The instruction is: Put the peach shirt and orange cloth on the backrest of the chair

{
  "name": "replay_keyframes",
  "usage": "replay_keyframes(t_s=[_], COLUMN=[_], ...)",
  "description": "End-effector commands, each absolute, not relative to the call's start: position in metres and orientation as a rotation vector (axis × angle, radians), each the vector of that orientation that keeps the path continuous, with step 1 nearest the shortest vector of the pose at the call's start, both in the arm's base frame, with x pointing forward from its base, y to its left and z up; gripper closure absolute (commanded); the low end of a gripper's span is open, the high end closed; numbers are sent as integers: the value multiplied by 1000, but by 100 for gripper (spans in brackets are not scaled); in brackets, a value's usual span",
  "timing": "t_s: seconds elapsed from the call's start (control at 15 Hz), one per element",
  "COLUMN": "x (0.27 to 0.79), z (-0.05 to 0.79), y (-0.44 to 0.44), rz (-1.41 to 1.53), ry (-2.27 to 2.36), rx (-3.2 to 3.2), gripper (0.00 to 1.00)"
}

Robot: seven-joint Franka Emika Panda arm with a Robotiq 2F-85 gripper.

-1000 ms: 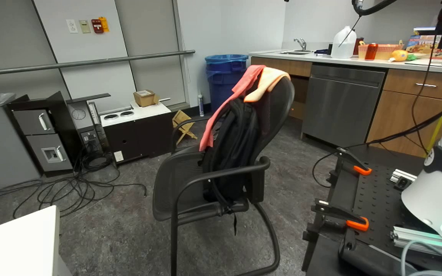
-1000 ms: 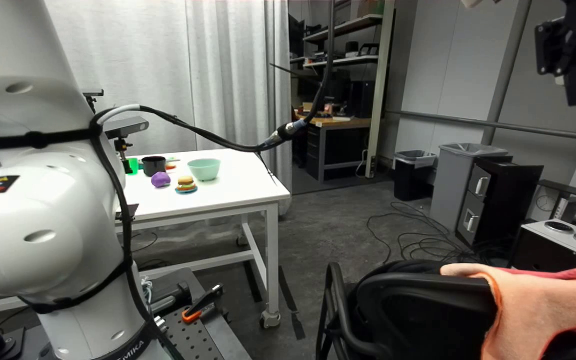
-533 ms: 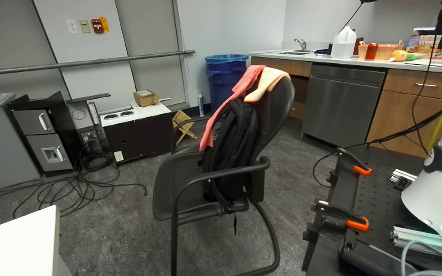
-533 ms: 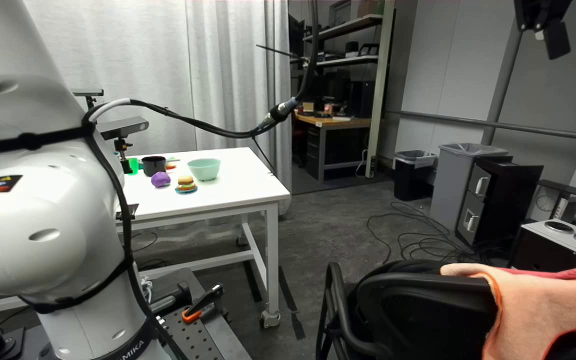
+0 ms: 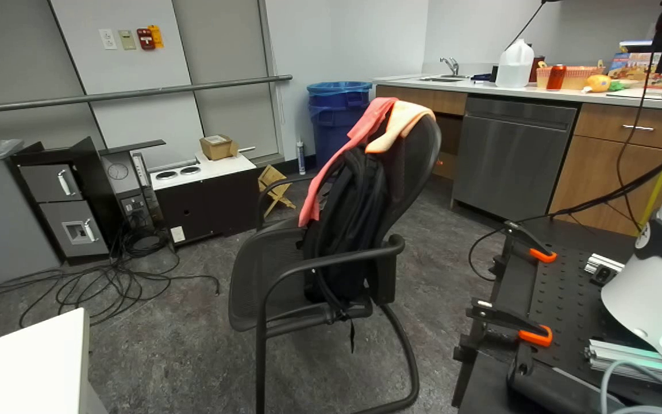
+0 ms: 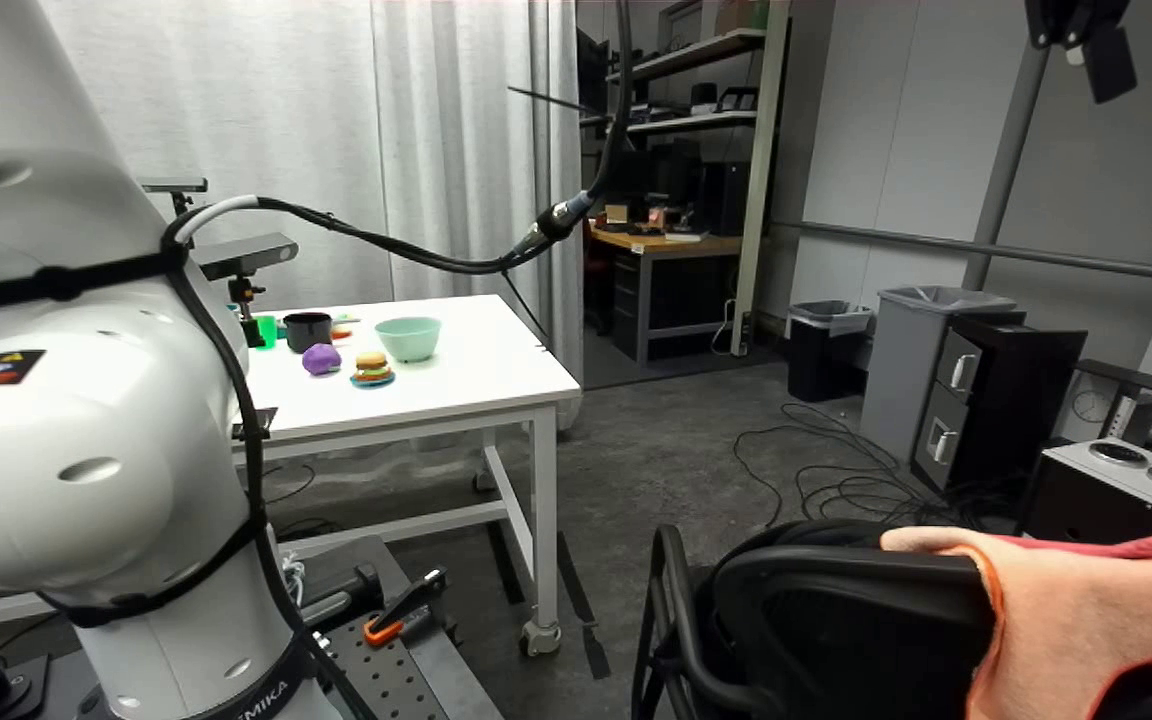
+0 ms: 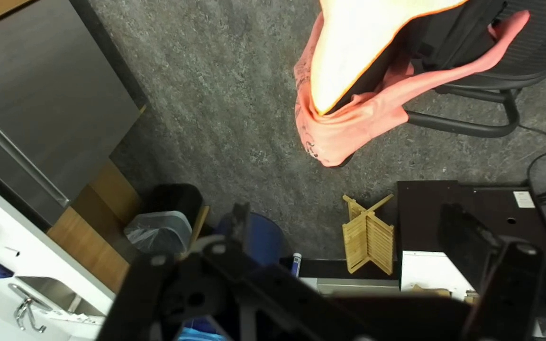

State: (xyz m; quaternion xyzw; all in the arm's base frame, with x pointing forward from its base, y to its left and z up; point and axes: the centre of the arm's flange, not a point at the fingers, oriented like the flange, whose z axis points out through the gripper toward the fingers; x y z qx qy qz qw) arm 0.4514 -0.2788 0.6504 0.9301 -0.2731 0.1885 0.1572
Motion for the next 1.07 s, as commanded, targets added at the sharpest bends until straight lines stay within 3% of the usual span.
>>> replay_keyframes(t_s=[0.0, 1.0], x=[433, 445], z=[646, 645], y=[-270, -275], rz=[541, 526], ry=[-741, -764], rx=[2711, 2679], gripper=[0, 0])
